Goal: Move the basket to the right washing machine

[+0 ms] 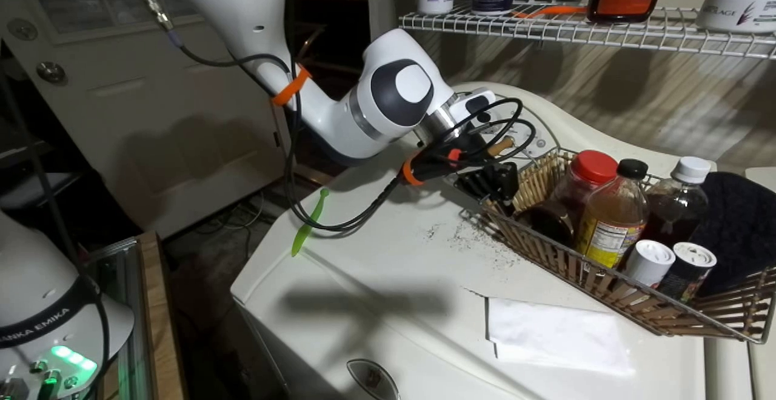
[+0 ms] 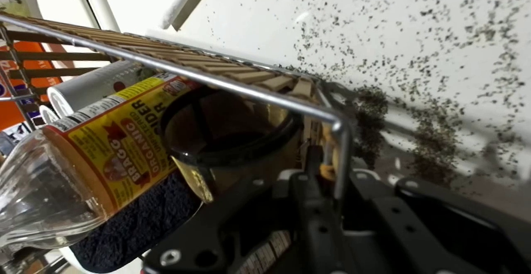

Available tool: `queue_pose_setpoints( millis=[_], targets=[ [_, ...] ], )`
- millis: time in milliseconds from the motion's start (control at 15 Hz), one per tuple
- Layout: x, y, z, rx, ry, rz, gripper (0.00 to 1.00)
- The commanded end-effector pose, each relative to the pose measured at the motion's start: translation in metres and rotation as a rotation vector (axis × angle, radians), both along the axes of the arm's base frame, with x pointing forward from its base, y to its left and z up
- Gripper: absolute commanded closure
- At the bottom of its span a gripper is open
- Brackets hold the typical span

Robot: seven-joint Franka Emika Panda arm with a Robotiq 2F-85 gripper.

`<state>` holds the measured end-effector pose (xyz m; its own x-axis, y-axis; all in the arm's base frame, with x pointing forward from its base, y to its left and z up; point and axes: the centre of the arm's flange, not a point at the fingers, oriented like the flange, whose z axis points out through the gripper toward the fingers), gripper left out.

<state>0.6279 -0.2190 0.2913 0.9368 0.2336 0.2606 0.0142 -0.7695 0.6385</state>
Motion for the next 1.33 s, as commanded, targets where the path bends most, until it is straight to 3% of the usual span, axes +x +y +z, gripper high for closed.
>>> queue_pose_setpoints(
  millis=[0,733,1267],
  targets=[
    [0.021,-0.018,0.056,-0.075,-0.045,0.046,0.98],
    [0.041,-0.061,0.083,-0.054,0.007,0.111,0.98],
    [0.058,-0.107,0.108,-0.038,0.028,0.094,0.98]
  ],
)
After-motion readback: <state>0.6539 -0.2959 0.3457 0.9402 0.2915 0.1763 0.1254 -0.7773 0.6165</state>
